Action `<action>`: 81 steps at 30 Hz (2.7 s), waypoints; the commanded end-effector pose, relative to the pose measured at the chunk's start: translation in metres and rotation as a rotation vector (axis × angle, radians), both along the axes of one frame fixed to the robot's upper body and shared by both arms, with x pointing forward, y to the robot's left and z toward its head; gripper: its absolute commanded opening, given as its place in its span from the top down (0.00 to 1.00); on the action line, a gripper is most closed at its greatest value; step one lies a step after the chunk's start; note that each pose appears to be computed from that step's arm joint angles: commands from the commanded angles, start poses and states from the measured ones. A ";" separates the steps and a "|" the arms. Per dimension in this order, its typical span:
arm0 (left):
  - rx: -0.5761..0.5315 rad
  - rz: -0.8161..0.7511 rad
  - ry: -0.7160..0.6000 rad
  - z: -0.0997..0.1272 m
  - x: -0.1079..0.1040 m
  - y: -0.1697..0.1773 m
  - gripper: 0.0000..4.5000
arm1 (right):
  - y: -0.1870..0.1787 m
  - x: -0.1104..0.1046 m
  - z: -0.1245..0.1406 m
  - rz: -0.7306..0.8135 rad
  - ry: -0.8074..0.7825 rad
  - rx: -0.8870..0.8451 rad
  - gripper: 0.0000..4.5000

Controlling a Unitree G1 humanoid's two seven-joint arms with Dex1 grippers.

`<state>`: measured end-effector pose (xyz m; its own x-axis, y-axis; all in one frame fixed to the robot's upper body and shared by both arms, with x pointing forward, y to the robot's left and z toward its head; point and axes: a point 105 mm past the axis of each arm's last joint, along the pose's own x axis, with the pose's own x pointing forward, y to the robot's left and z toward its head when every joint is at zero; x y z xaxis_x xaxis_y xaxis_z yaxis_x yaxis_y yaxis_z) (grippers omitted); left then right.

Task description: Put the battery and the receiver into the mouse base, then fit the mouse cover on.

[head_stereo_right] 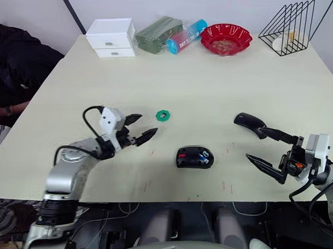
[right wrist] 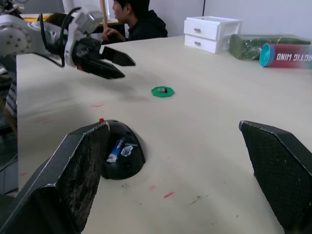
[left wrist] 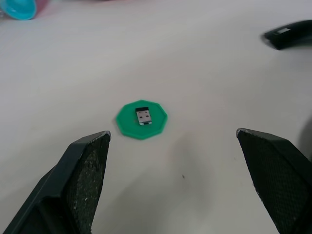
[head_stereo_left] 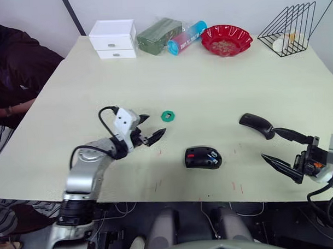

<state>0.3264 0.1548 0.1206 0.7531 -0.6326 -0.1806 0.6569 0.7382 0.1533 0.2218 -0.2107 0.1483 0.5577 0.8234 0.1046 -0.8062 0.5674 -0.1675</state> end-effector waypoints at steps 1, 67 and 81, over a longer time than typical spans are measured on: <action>0.026 0.102 -0.084 0.015 0.011 -0.015 0.02 | 0.001 -0.002 0.007 -0.001 -0.040 -0.003 0.00; 0.071 0.329 0.196 -0.012 0.053 -0.032 0.98 | -0.009 -0.003 0.009 -0.027 -0.052 -0.028 0.00; 0.081 0.272 0.138 0.005 0.058 -0.024 0.98 | -0.008 -0.004 0.010 0.009 -0.047 -0.027 0.00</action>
<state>0.3812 0.1327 0.1092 0.8470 -0.3635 -0.3879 0.4405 0.8884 0.1292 0.2184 -0.2144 0.1481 0.5442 0.8340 0.0912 -0.8138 0.5511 -0.1841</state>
